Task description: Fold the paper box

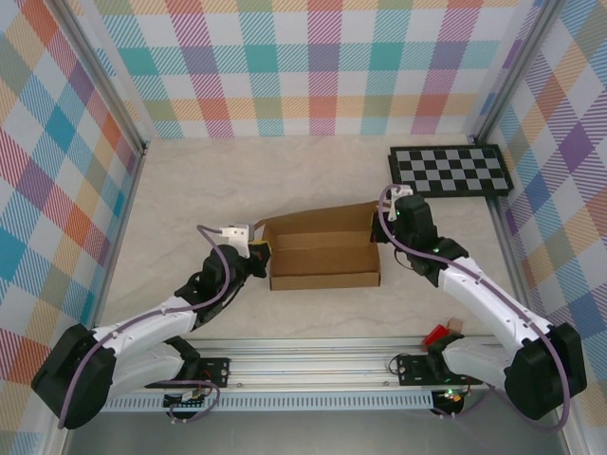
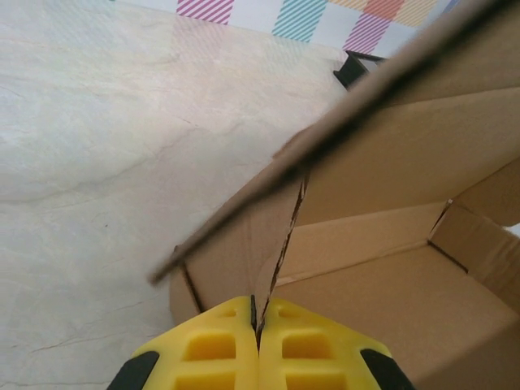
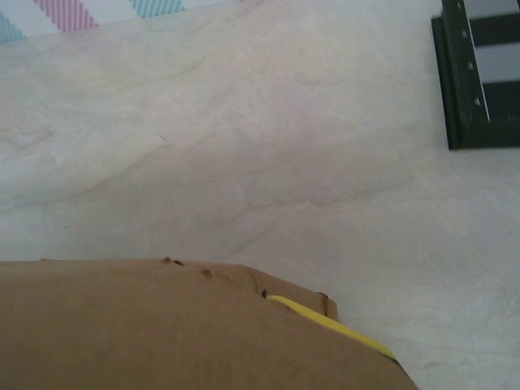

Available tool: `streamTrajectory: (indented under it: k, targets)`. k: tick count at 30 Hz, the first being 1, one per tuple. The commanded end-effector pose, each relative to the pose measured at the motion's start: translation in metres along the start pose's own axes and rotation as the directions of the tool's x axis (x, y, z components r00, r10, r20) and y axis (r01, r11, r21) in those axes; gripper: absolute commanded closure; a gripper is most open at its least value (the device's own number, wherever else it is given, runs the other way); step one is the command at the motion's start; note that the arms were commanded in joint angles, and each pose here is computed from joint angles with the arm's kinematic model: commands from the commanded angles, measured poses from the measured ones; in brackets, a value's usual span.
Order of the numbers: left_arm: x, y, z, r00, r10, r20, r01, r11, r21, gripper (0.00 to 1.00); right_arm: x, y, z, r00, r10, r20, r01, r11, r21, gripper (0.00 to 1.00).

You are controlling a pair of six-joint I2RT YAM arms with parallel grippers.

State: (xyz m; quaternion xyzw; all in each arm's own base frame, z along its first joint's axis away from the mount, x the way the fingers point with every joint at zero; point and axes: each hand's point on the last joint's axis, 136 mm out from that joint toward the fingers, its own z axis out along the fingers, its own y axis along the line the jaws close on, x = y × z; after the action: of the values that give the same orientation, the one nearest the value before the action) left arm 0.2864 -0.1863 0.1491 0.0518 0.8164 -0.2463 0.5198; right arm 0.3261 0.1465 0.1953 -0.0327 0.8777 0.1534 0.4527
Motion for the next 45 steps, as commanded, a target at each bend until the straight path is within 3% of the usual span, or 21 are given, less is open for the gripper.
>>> streamTrajectory:
  k: [1, 10, 17, 23, 29, 45]
  targets:
    - [0.019, 0.021, -0.006, 0.995, 0.063, -0.076, -0.07, 0.993, -0.097, 1.0, -0.015, 0.001, -0.005, 0.992, -0.11, 0.062, 0.111, 0.994, 0.001, 1.0]
    - [-0.01, 0.016, 0.016, 0.982, 0.177, -0.061, -0.184, 0.975, -0.126, 1.0, -0.04, 0.021, 0.009, 0.919, -0.354, 0.172, 0.365, 0.93, -0.036, 1.0]
    - [-0.027, 0.015, 0.039, 0.969, 0.241, -0.051, -0.246, 0.959, -0.138, 1.0, -0.041, 0.024, 0.025, 0.904, -0.42, 0.083, 0.424, 0.905, -0.043, 1.0]
    - [-0.046, 0.005, 0.049, 0.959, 0.283, -0.028, -0.284, 0.951, -0.127, 1.0, -0.044, 0.022, 0.024, 0.961, -0.276, -0.027, 0.275, 0.961, -0.04, 1.0]
    - [-0.044, 0.004, 0.057, 0.958, 0.283, -0.039, -0.286, 0.95, -0.125, 1.0, -0.039, 0.015, 0.032, 0.99, -0.104, -0.093, 0.101, 0.994, -0.038, 1.0]
    - [-0.017, 0.013, 0.055, 0.973, 0.223, -0.066, -0.229, 0.966, -0.117, 1.0, 0.029, -0.023, 0.046, 0.952, 0.224, -0.209, -0.206, 0.973, 0.103, 1.0]
